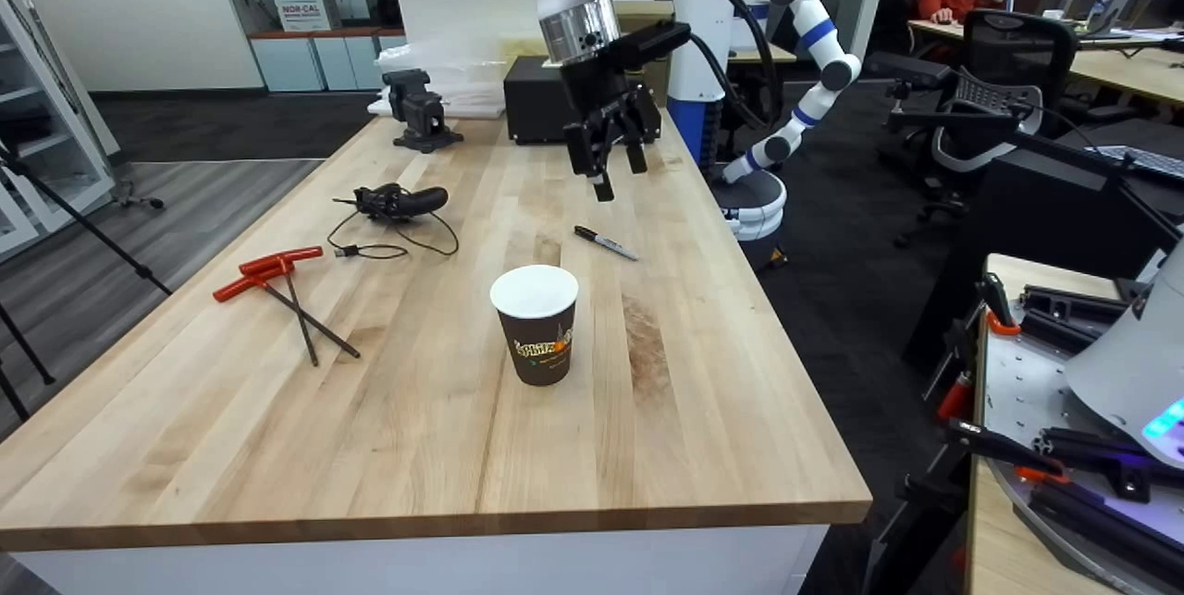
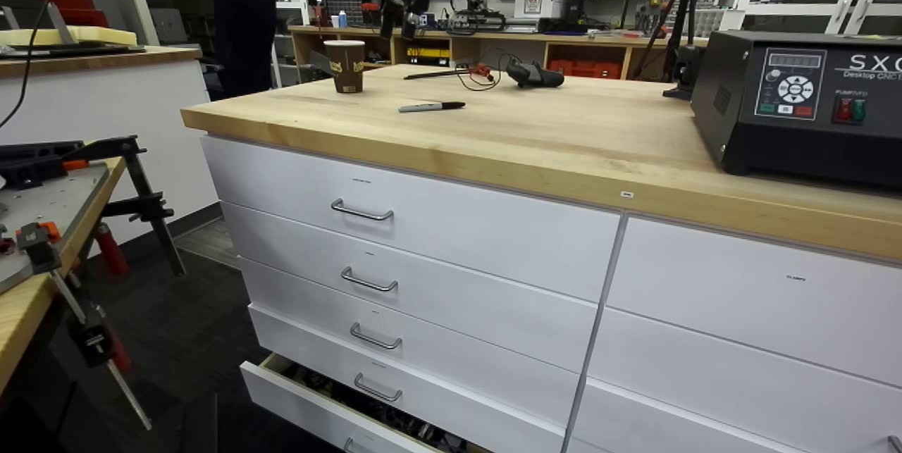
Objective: Put the marker inside the mug cup
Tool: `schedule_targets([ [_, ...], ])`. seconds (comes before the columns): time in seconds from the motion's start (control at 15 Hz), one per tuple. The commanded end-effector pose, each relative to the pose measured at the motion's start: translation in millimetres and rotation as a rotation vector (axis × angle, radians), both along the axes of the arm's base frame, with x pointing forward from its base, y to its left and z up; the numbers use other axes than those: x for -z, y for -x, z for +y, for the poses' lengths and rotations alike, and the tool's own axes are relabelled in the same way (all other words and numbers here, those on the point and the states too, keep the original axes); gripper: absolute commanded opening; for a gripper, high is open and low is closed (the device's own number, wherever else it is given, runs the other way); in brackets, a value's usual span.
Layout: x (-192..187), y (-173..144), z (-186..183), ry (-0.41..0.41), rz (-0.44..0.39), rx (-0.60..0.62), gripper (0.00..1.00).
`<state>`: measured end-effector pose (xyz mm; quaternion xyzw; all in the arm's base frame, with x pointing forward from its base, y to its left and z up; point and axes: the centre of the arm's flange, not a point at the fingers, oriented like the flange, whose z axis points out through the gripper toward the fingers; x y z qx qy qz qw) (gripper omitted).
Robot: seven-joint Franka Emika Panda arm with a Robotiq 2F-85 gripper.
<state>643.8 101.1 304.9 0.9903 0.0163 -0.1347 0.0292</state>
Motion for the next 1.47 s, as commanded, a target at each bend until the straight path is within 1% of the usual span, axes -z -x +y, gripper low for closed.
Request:
schedule_targets([
  [0.0, -9.4, -1.0, -8.2, 0.003, -0.096, 0.064, 1.0],
  [0.2, -5.6, 1.3, -23.5, 0.013, -0.156, 0.102, 1.0],
  [0.33, 5.5, 7.1, -33.2, 0.023, -0.172, 0.127, 1.0],
  [0.53, 32.7, 17.5, -40.9, 0.02, -0.176, 0.151, 1.0],
  [0.73, 52.4, 26.7, -34.6, 0.005, -0.216, 0.161, 1.0],
  [1.13, 57.7, 27.7, -16.2, 0.008, -0.338, 0.172, 1.0],
  [1.27, 59.6, 25.4, -12.7, 0.015, -0.357, 0.171, 1.0],
  [1.4, 63.7, 21.3, -12.2, 0.026, -0.353, 0.172, 1.0],
])
